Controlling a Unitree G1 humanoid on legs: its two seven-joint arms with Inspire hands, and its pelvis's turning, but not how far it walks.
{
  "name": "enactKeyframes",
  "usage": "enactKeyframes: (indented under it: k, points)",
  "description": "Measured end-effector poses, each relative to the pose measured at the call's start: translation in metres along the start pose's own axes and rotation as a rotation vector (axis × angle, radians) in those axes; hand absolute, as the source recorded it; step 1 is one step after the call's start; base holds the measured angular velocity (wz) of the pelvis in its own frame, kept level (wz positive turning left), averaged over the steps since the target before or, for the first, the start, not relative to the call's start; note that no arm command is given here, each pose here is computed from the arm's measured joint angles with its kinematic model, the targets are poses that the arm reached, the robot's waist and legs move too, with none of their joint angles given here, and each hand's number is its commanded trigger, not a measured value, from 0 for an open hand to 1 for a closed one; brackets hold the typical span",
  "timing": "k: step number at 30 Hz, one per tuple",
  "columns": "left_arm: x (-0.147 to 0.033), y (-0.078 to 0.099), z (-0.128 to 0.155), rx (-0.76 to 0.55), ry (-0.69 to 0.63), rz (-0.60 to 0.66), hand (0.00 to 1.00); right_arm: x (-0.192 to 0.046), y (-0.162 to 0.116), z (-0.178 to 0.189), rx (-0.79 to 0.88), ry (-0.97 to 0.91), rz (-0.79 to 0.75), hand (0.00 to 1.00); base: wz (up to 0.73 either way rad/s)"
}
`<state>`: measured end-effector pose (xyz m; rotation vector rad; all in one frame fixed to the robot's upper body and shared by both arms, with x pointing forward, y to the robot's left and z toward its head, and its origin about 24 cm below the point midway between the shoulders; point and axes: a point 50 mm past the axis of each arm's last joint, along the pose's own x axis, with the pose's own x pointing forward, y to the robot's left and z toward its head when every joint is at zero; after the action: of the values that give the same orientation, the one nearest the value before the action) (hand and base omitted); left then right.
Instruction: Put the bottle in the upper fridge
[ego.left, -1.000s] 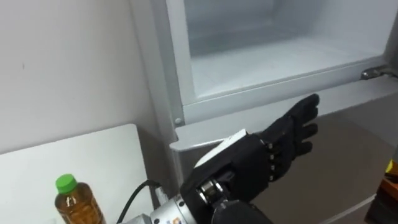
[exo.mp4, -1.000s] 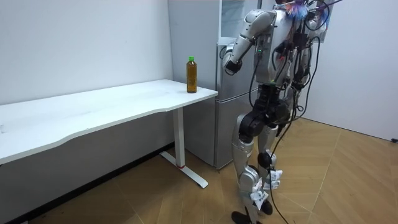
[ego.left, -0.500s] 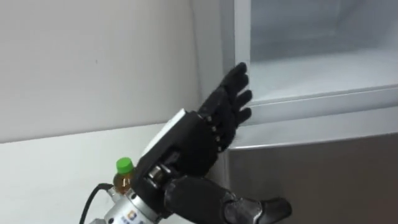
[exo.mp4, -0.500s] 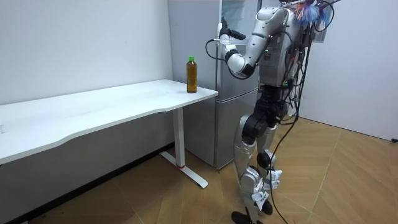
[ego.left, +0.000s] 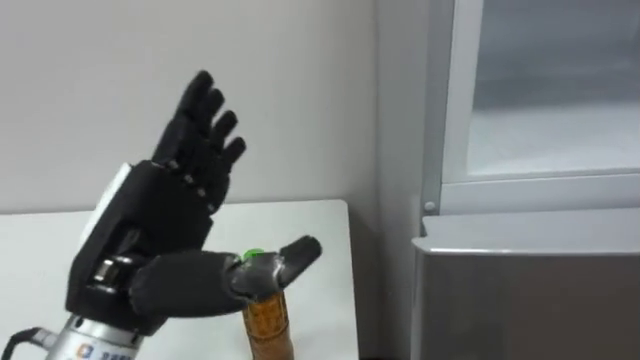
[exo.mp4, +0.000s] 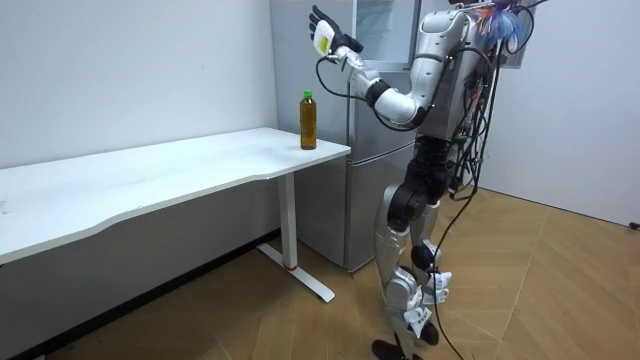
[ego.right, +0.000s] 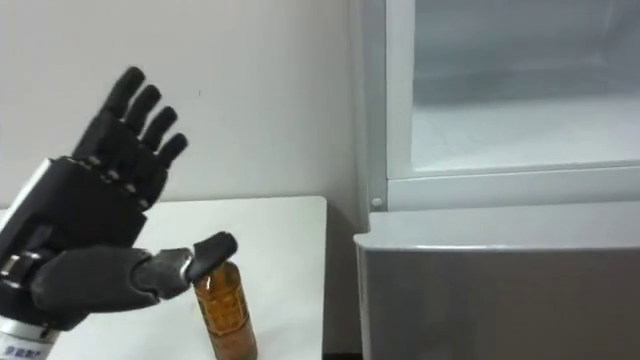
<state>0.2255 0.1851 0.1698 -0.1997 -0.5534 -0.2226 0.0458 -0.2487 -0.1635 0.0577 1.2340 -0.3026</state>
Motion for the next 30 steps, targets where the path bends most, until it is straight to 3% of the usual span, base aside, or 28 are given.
enactKeyframes:
  k: [11, 23, 27, 30]
  points:
    - [-0.030, 0.040, 0.004, 0.060, 0.031, 0.321, 0.00, -0.002, -0.002, -0.004, 0.034, -0.011, -0.006, 0.00, 0.04]
    - [-0.109, 0.084, -0.041, 0.052, 0.333, 0.722, 0.00, -0.010, -0.017, -0.020, 0.139, -0.011, -0.054, 0.00, -0.03]
    - [-0.120, 0.090, -0.049, 0.052, 0.378, 0.787, 0.00, -0.012, -0.020, -0.027, 0.144, 0.005, -0.063, 0.00, 0.00]
    - [-0.138, 0.098, -0.064, 0.051, 0.464, 0.857, 0.00, -0.014, -0.023, -0.032, 0.159, 0.015, -0.076, 0.00, -0.04]
